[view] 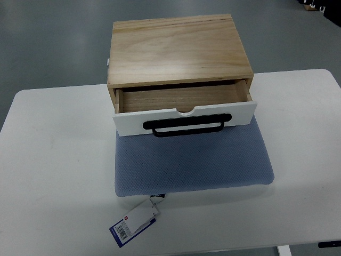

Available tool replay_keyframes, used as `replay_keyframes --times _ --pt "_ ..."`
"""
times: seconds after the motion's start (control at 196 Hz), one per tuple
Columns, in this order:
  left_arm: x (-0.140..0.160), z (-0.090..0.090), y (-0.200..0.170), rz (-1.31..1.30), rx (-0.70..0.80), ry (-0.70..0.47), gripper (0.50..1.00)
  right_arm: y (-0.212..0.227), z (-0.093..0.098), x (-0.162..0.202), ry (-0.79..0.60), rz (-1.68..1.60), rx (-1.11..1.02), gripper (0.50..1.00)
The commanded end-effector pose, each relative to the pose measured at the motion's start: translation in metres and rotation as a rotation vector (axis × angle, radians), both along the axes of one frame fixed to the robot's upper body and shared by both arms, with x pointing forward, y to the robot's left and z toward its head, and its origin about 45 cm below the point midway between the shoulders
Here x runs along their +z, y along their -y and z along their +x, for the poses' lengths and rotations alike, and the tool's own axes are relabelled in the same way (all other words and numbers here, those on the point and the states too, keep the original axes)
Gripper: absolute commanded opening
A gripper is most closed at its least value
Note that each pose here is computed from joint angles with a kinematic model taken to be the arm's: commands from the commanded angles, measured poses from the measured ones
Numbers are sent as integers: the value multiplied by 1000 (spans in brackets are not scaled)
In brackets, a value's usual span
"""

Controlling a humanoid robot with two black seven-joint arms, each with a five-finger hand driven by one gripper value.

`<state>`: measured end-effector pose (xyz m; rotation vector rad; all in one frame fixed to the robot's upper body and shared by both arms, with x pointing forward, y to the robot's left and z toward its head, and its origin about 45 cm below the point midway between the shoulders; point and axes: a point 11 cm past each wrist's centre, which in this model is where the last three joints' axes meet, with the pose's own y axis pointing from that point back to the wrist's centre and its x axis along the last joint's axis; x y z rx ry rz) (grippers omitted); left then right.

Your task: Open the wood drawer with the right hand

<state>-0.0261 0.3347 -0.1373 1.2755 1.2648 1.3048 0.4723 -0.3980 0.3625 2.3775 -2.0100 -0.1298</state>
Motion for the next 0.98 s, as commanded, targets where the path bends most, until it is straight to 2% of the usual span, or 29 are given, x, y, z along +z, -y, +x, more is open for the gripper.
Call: replay_keyframes --times 0.0,0.393,0.826,0.974 --pt "0 0 0 0 0 0 1000 4 1 -35 -37 32 -65 926" --pt "0 0 0 0 0 0 1000 -10 -18 -122 -139 112 -164 926" --pt "0 0 0 0 0 0 1000 -29 -29 -160 -179 188 -216 930" --pt "0 0 0 0 0 0 1000 -29 -30 -159 -135 201 -228 930"
